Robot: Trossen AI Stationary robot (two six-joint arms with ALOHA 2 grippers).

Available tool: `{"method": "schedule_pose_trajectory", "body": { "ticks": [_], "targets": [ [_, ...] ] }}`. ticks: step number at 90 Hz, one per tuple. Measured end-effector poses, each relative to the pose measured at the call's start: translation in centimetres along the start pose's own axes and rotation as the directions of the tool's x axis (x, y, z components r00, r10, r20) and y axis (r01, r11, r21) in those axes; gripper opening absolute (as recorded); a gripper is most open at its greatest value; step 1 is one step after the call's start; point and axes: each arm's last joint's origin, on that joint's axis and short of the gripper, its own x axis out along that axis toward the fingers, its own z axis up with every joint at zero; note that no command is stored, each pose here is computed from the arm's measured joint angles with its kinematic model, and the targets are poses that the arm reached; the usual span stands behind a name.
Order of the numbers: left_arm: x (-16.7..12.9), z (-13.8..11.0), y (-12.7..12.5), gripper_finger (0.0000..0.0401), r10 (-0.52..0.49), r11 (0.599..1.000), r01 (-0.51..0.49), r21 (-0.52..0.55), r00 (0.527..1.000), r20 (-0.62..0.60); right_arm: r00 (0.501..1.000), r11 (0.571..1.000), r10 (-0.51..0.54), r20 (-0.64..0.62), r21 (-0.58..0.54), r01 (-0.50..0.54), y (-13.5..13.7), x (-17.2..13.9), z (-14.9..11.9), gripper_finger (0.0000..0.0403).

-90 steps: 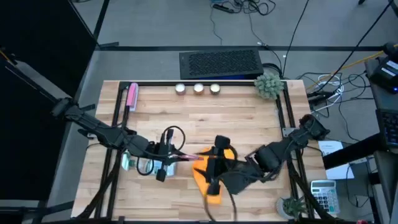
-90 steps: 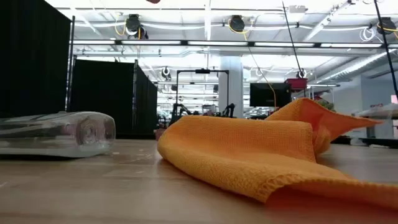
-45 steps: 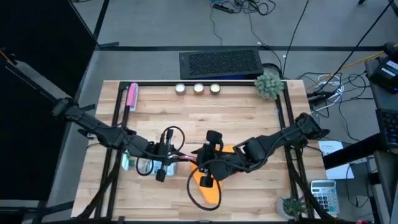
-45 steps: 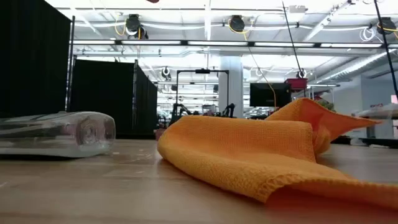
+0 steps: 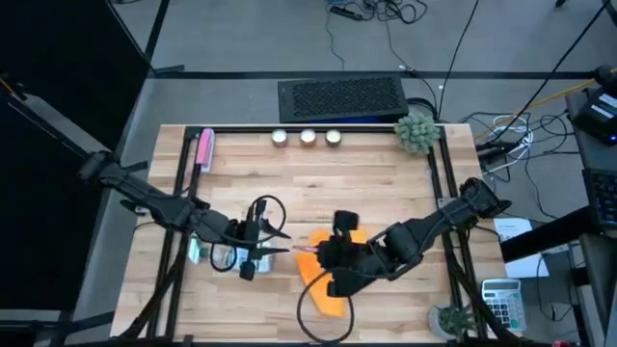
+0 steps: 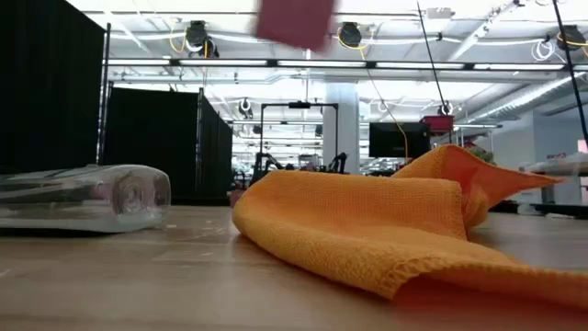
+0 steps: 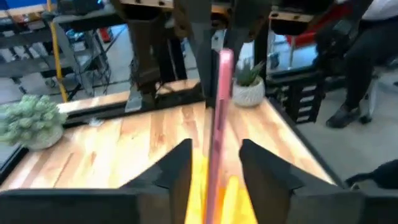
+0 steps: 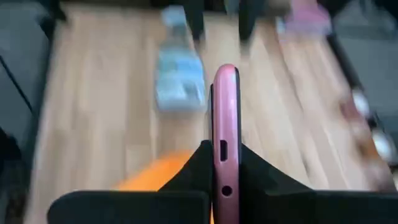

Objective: Apply microfiber cloth
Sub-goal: Wipe the back of the cellphone with a microfiber cloth

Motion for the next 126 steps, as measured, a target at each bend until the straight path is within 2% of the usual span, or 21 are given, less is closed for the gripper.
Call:
{"method": "schedule_pose_trajectory", "body": {
  "ticks": [9, 17, 29, 43, 52, 64, 86, 106, 126],
  "targets": [
    [-0.6, -0.2, 0.1, 0.0164, -0.003, 1.0, 0.004, 0.006, 0.999, -0.032, 0.983, 0.993, -0.122, -0.136, -0.016, 0.121, 0.0, -0.4, -2.3, 0.0011],
    [-1.0, -0.2, 0.3, 0.0169, -0.004, 1.0, 0.003, -0.03, 0.999, -0.052, 0.957, 0.98, -0.197, -0.212, -0.047, 0.192, 0.5, -0.5, -4.4, 0.0011],
    [-1.1, -0.5, 0.2, 0.0171, -0.007, 1.0, 0.004, -0.03, 0.997, -0.079, 0.929, 0.96, -0.259, -0.263, -0.173, 0.219, 1.9, 0.9, -7.8, 0.0011],
    [-1.1, -0.5, 0.2, 0.0171, -0.007, 1.0, 0.005, -0.03, 0.997, -0.075, 0.871, 0.916, -0.354, -0.342, -0.314, 0.249, 2.7, 3.1, -12.6, 0.0011],
    [-1.1, -0.5, 0.2, 0.0171, -0.007, 1.0, 0.005, -0.031, 0.997, -0.074, 0.849, 0.892, -0.405, -0.339, -0.352, 0.285, 3.0, 4.2, -15.6, 0.0011],
    [-1.1, -0.4, 0.2, 0.0171, -0.007, 0.999, 0.005, -0.032, 0.997, -0.073, 0.85, 0.87, -0.436, -0.296, -0.379, 0.315, 3.3, 5.6, -19.0, 0.0011],
    [-1.1, -0.4, 0.2, 0.0171, -0.007, 0.999, 0.005, -0.042, 0.998, -0.067, 0.841, 0.811, -0.502, -0.203, -0.447, 0.376, 2.5, 7.4, -23.4, 0.0022],
    [-1.1, -0.4, 0.2, 0.0171, -0.007, 0.998, 0.003, -0.059, 0.998, -0.067, 0.833, 0.817, -0.517, -0.196, -0.405, 0.411, 1.9, 8.0, -25.6, 0.0035],
    [-1.1, -0.4, 0.2, 0.0171, -0.007, 0.998, 0.003, -0.058, 0.998, -0.067, 0.865, 0.856, -0.45, -0.225, -0.386, 0.345, 2.4, 8.5, -26.9, 0.0093]
  ]
}}
